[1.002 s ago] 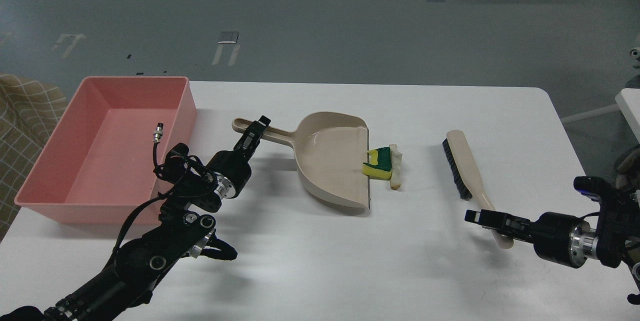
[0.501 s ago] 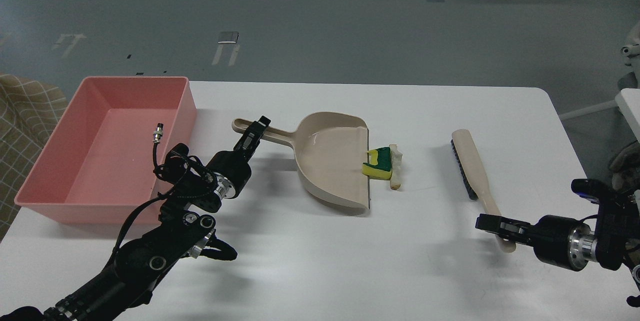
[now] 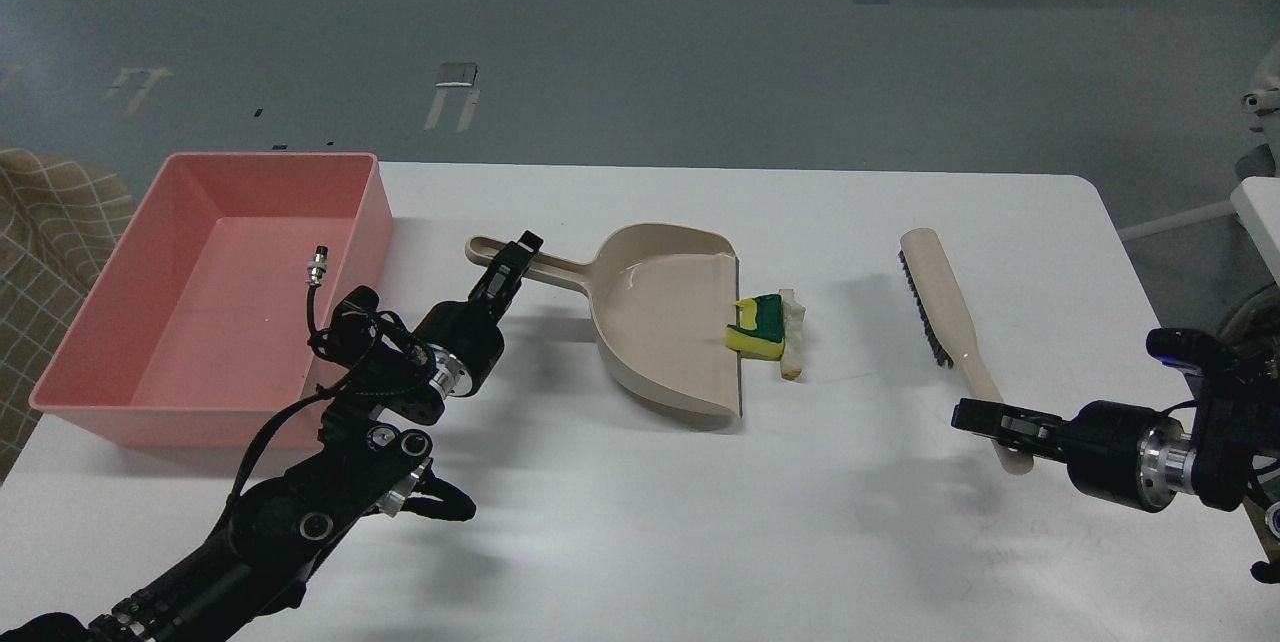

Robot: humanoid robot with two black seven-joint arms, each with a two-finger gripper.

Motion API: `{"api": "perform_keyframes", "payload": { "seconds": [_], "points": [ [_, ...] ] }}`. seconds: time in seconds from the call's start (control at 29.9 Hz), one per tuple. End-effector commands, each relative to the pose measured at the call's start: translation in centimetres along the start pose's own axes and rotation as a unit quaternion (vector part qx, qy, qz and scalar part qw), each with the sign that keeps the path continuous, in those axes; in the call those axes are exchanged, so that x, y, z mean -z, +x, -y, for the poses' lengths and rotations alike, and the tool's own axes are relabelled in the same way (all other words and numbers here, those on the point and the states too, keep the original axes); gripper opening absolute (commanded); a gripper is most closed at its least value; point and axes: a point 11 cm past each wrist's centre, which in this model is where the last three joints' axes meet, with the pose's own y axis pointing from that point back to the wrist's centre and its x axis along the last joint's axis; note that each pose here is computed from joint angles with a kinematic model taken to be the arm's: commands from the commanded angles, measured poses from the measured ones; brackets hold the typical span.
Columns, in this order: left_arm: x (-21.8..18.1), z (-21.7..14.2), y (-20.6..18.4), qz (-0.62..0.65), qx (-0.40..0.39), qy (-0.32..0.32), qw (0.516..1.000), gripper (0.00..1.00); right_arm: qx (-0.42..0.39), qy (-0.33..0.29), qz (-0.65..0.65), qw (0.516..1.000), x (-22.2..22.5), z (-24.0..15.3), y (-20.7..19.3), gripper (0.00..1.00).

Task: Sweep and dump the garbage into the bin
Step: 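Grasp the brush handle with the right gripper and lift it, then sweep the brush bristles across the dustpan toward the left gripper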

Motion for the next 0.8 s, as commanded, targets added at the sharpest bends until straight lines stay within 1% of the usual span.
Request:
{"api": "perform_keyframes", "payload": {
  "seconds": [0.0,0.43,0.77],
  "points": [
    [-0.2,0.0,-0.2,-0.001,0.002,-0.003,1.000,0.00,0.018,0.013,0.002,1.000,1.1,1.5,-1.0,0.00],
    [-0.6,-0.2,-0.4,-0.004,0.006,-0.010,1.000,0.00,0.065,0.058,0.006,0.996,4.3,5.2,-3.7,0.00],
    [-0.3,-0.5,-0.4,-0.004,0.006,-0.007,1.000,0.00,0.082,0.105,0.015,0.991,8.0,9.4,-5.1,0.00]
  ]
}}
